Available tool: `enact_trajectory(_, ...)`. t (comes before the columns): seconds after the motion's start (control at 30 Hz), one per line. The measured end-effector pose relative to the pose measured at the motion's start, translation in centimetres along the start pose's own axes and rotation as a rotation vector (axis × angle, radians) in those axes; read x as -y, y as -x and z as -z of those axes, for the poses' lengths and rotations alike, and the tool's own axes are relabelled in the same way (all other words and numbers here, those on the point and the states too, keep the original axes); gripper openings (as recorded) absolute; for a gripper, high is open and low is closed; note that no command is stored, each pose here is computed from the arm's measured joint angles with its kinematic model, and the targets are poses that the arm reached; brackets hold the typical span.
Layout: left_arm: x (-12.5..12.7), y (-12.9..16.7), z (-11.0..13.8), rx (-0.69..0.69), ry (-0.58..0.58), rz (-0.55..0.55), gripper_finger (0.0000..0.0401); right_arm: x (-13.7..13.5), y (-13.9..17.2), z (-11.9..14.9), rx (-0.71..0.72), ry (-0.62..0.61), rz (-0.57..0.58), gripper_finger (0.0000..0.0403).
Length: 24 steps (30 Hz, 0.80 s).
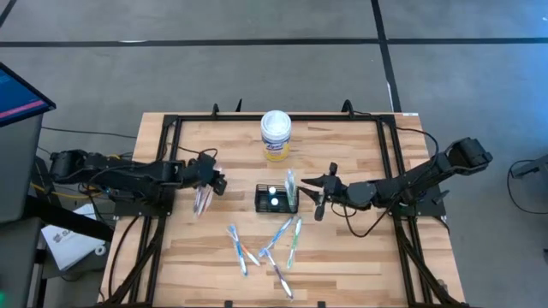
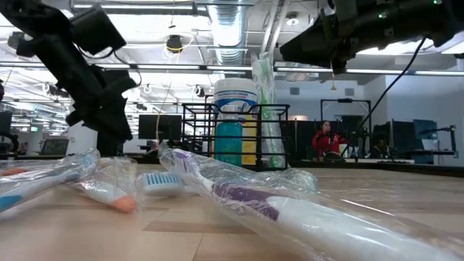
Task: Pick & Place toothbrushing station
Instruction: Put the top right orange toothbrush into the black mesh organizer
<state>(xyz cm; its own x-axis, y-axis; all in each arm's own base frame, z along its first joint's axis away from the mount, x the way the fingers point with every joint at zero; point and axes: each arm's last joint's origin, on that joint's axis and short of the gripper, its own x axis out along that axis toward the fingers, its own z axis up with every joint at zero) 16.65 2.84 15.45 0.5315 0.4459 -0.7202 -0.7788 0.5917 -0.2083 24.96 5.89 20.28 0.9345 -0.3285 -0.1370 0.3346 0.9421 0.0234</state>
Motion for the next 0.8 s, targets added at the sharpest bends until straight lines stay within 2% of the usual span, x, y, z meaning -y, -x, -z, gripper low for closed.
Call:
enact_trajectory(0.17, -1.1, -0.4, 0.0, -0.066, 0.018, -0.053, 0.0113, 0.0, -0.3, -0.4, -0.003, 0.003, 0.007, 0.0107)
enact_trajectory(0.47, -1.9, -1.4, 0.0, -0.150, 0.016, -0.078, 0.0113, 0.7, -0.7, -0.6, -0.001, -0.001, 0.039, 0.0107)
enact_trajectory(0.8, -1.5, -2.9, -0.1, -0.226, -0.005, -0.124, 0.0113, 1.7, 0.1, -2.0, 0.026, -0.022, 0.057, 0.0107)
